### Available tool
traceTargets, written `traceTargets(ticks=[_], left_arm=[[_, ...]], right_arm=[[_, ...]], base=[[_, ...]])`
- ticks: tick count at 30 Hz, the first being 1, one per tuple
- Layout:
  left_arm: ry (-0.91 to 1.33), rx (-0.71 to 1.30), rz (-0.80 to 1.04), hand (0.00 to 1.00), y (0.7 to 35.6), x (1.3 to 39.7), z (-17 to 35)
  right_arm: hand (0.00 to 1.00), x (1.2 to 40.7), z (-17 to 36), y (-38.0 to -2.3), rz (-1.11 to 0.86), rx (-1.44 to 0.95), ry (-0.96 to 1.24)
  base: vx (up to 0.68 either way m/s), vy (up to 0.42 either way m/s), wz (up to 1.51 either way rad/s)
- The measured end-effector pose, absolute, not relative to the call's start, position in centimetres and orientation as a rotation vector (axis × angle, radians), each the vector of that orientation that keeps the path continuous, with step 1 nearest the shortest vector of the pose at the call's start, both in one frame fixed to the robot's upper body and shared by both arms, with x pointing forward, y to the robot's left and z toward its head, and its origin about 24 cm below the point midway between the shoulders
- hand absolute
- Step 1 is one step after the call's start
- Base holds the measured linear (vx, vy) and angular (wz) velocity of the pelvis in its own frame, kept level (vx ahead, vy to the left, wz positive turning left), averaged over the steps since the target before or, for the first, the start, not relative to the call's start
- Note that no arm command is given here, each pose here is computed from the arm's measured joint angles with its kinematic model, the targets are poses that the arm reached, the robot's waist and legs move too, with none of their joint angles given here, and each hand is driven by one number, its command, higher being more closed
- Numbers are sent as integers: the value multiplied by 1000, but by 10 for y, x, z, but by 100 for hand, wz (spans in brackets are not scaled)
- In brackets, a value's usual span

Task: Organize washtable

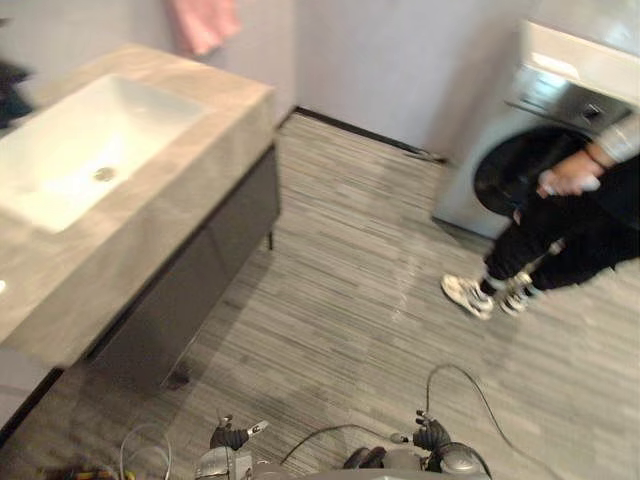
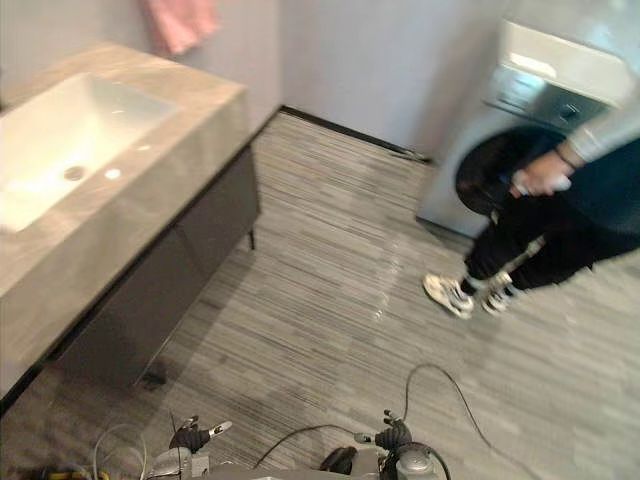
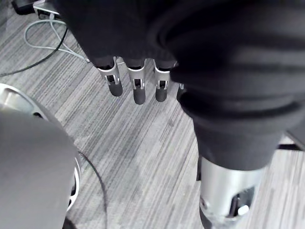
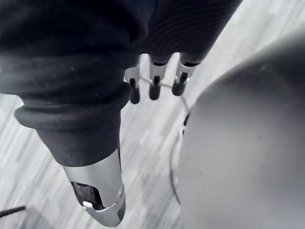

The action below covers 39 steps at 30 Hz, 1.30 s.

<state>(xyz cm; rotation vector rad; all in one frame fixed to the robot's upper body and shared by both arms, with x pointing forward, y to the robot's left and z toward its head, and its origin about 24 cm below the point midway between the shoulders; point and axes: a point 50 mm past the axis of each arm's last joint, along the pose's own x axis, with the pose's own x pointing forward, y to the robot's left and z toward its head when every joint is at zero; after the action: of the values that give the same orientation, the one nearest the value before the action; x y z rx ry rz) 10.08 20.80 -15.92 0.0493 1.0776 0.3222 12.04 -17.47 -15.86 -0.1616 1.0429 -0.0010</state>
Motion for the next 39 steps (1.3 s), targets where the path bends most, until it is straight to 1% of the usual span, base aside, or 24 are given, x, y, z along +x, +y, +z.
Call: traceTargets(ticks=[2,5,8,14,16,18,19,22,26,33,39], left_arm=[[1099,48,318,0,205,94,-161],[1122,49,366,0,215,78,-162],[1165,53,370,0,214,60,-165],[1138,21,375,0,205,59,-166],[1119,30,391,0,212,61,-164],[1118,10,428,0,216,58,-163],[1135,-15,456,0,217,51,-164],[1143,-35,459,0,216,48,-165],[1147,-43,437,0,214,50,-166],[1165,-40,393,0,207,52,-168],[1178,-40,381,0,203,50,-169]], right_arm=[[0,120,-158,-179,4,-184,1042],[0,118,-159,-177,36,-209,1046],[0,113,-161,-182,7,-191,1066],[0,115,-159,-193,-29,-187,1058],[0,110,-160,-191,-93,-119,1058],[0,109,-161,-187,-113,-82,1062],[0,111,-161,-184,-118,-65,1060],[0,112,-159,-187,-136,-52,1049],[0,105,-160,-189,-151,-40,1054],[0,102,-160,-197,-179,-20,1064],[0,103,-161,-203,-164,-54,1085]], base=[[103,-138,-156],[103,-124,-188],[142,95,-272],[64,244,-246],[53,399,-189],[-38,356,-205],[-86,395,-232],[-30,293,-223],[-11,98,-148],[17,-60,-51],[3,57,-106]])
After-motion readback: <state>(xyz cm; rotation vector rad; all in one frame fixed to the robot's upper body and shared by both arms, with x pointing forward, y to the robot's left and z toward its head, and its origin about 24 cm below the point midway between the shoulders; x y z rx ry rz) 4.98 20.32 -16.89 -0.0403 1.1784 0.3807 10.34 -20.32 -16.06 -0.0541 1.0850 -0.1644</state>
